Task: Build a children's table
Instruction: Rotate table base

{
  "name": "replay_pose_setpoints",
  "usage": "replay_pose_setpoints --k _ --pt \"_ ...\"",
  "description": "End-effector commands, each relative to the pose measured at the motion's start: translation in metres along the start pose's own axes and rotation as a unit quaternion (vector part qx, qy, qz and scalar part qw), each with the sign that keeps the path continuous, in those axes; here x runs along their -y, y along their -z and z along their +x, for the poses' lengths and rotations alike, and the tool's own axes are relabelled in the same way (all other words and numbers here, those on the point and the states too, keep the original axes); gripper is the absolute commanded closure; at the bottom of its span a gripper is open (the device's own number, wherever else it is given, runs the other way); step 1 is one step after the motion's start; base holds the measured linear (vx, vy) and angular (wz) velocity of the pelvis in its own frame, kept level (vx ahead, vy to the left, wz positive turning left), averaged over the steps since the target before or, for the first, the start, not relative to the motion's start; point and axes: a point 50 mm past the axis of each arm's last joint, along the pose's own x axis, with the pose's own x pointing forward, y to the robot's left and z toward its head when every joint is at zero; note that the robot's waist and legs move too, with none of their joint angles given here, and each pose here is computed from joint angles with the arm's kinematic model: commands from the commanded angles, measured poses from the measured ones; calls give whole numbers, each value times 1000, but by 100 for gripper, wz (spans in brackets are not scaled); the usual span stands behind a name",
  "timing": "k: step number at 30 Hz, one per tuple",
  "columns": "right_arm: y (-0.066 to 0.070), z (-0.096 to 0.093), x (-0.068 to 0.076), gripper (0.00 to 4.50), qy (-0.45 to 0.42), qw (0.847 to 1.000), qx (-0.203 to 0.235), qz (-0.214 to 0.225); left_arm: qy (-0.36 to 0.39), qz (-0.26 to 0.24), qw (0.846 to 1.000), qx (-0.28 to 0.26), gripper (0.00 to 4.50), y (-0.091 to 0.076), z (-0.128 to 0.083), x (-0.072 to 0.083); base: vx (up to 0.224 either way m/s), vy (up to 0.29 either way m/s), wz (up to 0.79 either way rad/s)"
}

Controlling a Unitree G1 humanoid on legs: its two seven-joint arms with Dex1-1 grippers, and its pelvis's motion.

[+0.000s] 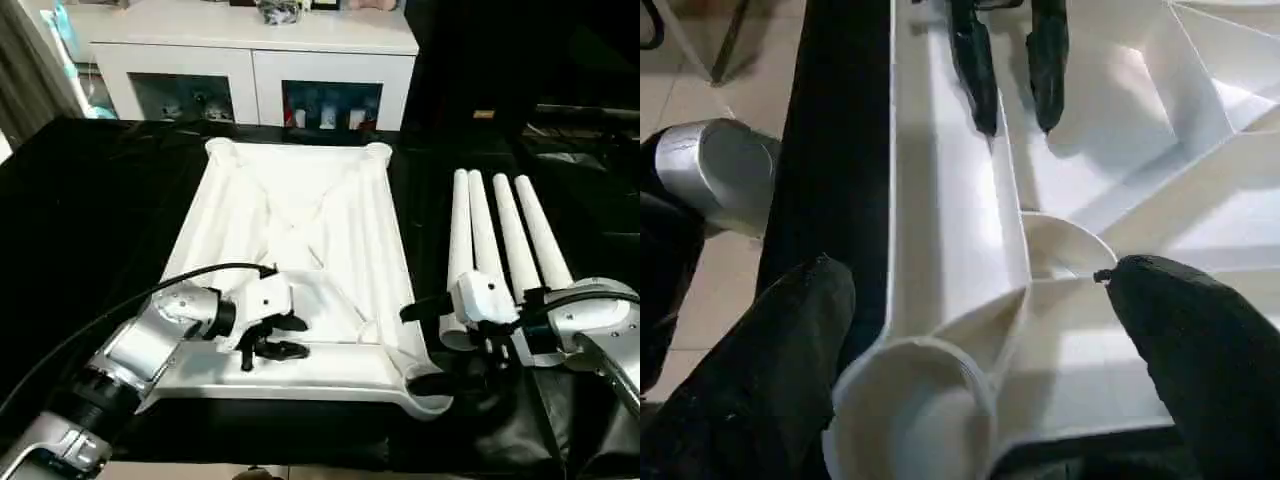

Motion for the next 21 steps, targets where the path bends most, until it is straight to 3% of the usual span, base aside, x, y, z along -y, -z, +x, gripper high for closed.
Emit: replay_pose_setpoints --k 1,8,21 --pt "-4 1 -2 0 1 1000 2 -9 -15 -2 1000 -12 306 2 -2 -5 0 0 0" --pt "-4 5 -1 0 -10 1000 4 -11 0 -21 999 -39 351 14 -6 -4 0 0 0" --pt "-6 10 2 0 -7 1000 14 -18 -74 -30 996 -36 446 25 -28 -16 0 0 0"
